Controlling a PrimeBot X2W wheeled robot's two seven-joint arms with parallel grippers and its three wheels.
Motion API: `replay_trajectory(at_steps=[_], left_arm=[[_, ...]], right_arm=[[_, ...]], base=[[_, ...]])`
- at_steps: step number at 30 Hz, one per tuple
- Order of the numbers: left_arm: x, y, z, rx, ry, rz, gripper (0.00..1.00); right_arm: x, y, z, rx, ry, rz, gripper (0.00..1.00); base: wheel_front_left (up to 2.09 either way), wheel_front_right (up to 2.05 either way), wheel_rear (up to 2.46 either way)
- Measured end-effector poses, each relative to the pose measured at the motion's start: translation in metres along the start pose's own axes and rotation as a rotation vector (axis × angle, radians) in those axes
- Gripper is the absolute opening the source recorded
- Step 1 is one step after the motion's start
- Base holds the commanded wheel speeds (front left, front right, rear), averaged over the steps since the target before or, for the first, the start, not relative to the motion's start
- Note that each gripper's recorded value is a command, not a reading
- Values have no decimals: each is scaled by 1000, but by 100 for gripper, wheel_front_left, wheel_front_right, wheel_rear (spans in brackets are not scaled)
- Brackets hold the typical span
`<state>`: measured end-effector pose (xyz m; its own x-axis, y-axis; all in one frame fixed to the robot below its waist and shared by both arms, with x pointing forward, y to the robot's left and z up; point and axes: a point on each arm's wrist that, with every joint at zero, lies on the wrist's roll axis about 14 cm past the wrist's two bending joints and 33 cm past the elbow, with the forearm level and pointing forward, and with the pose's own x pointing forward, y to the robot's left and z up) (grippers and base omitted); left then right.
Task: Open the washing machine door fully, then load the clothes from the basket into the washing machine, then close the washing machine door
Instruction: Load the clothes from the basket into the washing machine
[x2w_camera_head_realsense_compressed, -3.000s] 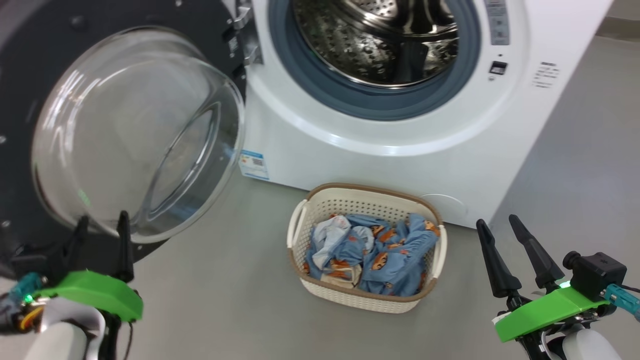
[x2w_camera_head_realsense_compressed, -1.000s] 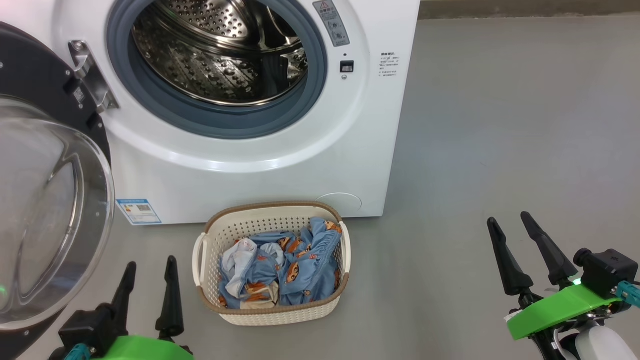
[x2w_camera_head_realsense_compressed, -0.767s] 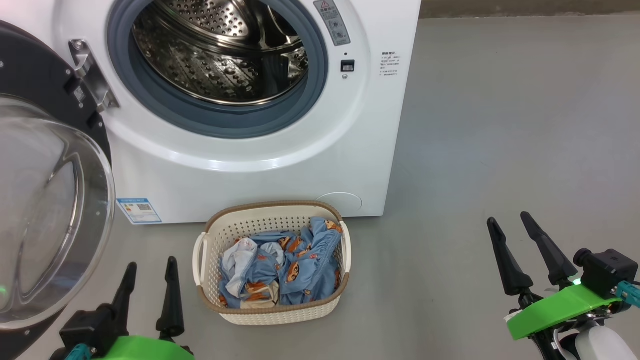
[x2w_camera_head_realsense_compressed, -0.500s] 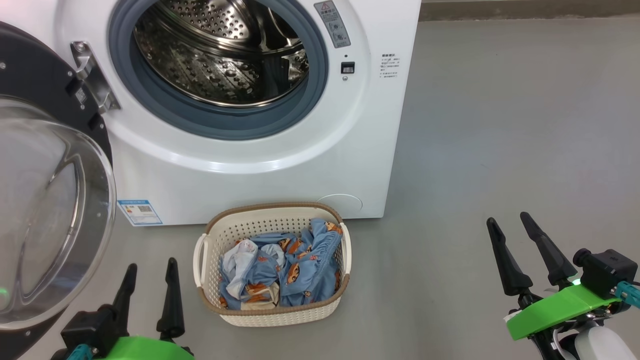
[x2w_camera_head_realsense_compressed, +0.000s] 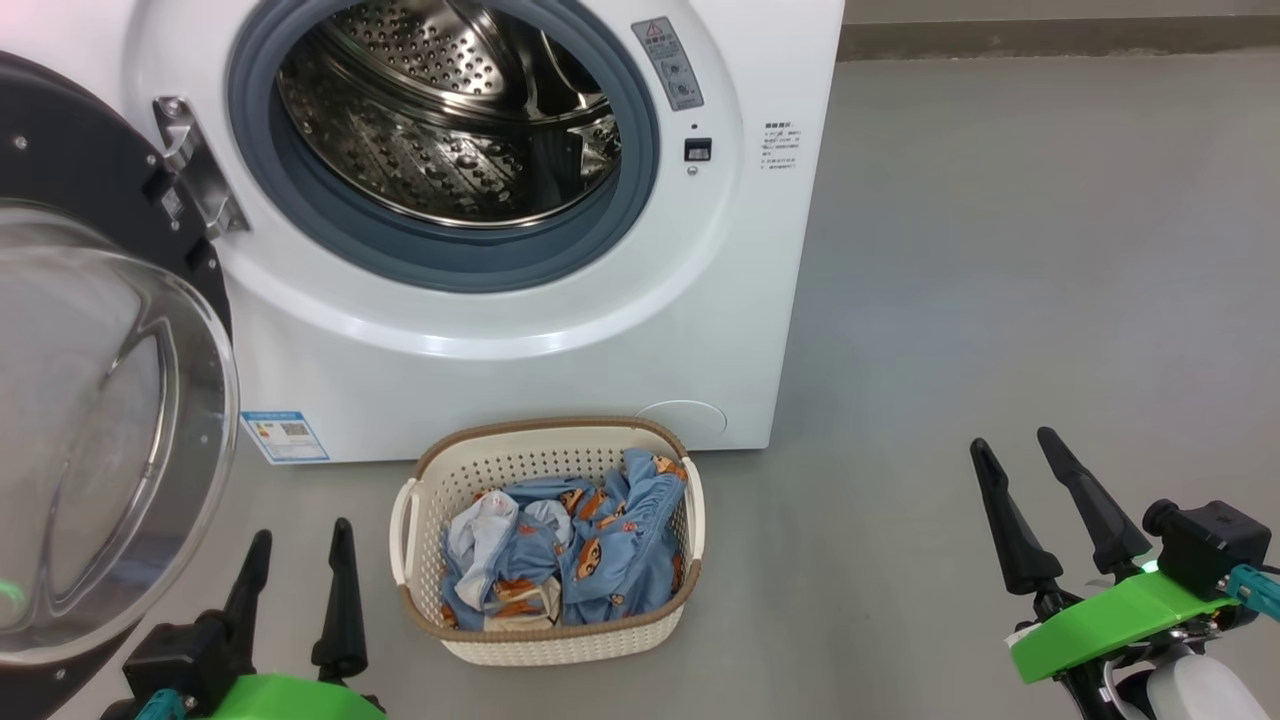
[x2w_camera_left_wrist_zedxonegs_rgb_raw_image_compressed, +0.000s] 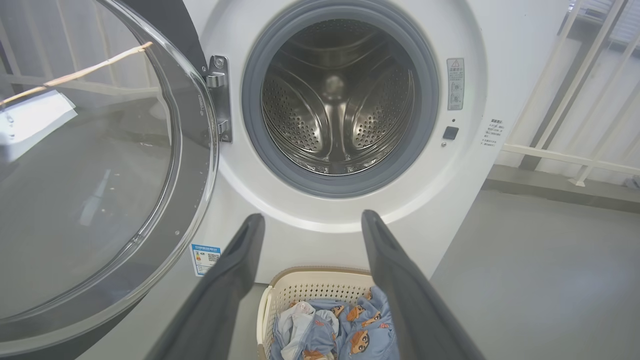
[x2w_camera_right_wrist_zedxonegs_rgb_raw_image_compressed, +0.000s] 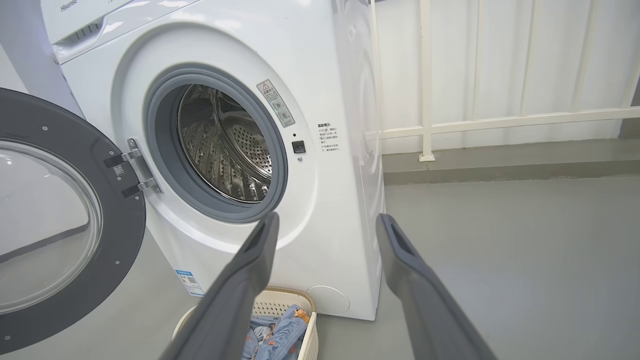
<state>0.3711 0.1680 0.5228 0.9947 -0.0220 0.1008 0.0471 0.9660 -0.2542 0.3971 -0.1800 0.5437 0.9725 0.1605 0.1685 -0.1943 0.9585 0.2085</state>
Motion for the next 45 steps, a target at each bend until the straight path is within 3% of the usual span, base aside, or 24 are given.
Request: replay_trajectory(at_steps=[26, 45], left_arm=[[-1, 4, -1, -4, 2, 15, 100], [-2, 9, -5, -2, 16, 30, 100]], right_arm=[[0, 6, -4, 1, 12, 17, 100], [3, 6, -8, 4, 23, 19, 100]], base=[[119, -119, 0], [12, -12, 0]])
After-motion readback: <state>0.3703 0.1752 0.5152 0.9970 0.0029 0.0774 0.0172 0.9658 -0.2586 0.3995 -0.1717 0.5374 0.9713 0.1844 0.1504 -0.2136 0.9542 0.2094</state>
